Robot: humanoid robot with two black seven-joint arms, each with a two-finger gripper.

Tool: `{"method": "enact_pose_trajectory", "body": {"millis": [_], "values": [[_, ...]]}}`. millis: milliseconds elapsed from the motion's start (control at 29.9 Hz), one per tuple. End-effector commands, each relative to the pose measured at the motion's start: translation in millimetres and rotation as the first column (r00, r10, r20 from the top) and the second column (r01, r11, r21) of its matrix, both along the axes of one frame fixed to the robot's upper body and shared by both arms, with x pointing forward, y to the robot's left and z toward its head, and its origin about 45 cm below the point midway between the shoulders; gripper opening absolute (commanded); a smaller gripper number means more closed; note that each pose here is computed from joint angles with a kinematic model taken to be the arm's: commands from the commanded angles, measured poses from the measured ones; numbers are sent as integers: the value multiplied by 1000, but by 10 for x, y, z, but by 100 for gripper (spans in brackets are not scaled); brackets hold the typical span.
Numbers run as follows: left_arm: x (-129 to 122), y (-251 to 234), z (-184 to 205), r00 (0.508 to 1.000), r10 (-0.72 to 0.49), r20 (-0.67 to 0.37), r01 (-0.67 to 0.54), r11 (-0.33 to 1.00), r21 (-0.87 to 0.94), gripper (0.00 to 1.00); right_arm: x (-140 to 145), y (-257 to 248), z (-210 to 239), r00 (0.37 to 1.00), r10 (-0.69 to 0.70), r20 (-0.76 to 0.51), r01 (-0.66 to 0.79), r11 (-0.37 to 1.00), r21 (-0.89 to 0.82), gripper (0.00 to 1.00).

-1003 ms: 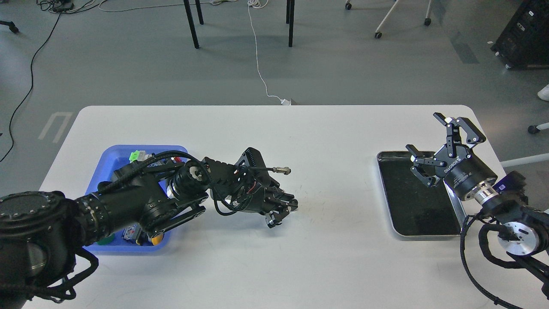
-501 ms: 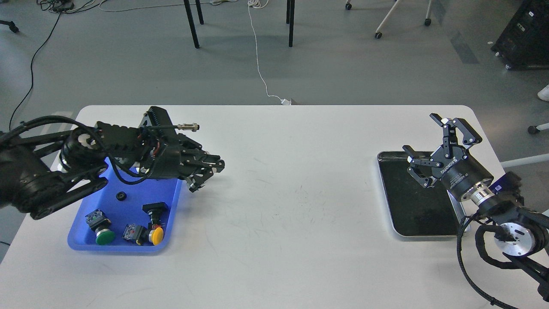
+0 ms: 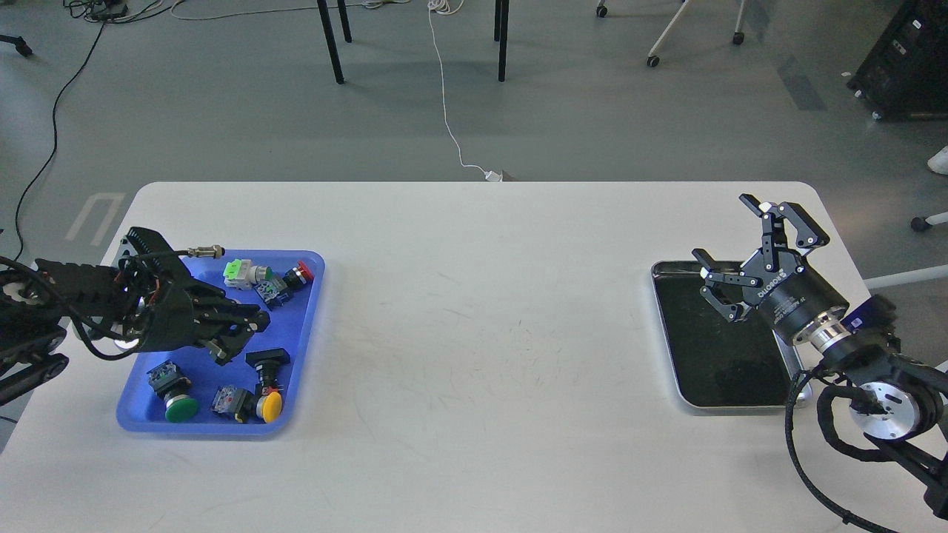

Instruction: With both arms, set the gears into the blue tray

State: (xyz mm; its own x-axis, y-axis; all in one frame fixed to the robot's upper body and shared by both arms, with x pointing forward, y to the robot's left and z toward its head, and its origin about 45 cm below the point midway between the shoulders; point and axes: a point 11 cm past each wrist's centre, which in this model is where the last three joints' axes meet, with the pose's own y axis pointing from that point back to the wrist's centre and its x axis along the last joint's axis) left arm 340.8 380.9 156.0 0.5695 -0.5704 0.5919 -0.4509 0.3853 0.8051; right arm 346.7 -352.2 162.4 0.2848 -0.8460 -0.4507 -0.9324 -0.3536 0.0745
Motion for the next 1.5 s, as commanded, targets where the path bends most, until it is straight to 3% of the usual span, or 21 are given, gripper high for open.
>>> {"method": "enact_pose_trajectory", "body": {"millis": [0,568,702,802,903,969,1070,1170,1237,1304,1404,1471], "values": [[67,129,-59,999,40,4,-40,999,32,19,-7,-14,-3,1000,-3,-1,3,1000,-1,97],[237,376,-114,991,123,52,-127,990,67,23,-11,-14,1,1000,-2,-1,2,1000,0,97],[231,377,-121,991,123,52,-127,990,66,33,-11,-14,1,1000,-2,-1,2,1000,0,97],[221,401,-115,991,123,55,-127,990,69,53,-15,-16,-5,1000,-3,-2,3,1000,0,97],[211,439,-104,990,129,56,-133,988,73,64,-16,-22,-3,1000,-3,-2,3,1000,-2,97],[212,450,-85,990,129,62,-133,989,71,80,-13,-23,1,1000,-4,-1,4,1000,-1,97],[290,515,105,983,138,123,-145,988,48,83,-6,-24,10,1000,-4,2,4,1000,-1,97],[505,248,458,961,179,212,-153,979,-133,90,16,-38,45,1000,-12,12,12,1000,4,97],[629,-8,726,942,246,229,-164,931,-325,95,20,-33,46,1000,-10,14,10,1000,2,97],[662,-322,922,934,310,175,-171,823,-542,98,38,-5,53,1000,-6,17,6,1000,6,97],[594,-752,1050,934,357,-8,-227,575,-786,98,60,13,66,1000,-4,22,4,1000,8,98],[528,-999,1061,914,361,-187,-314,334,-889,98,88,30,97,1000,0,31,0,1000,8,99]]}}
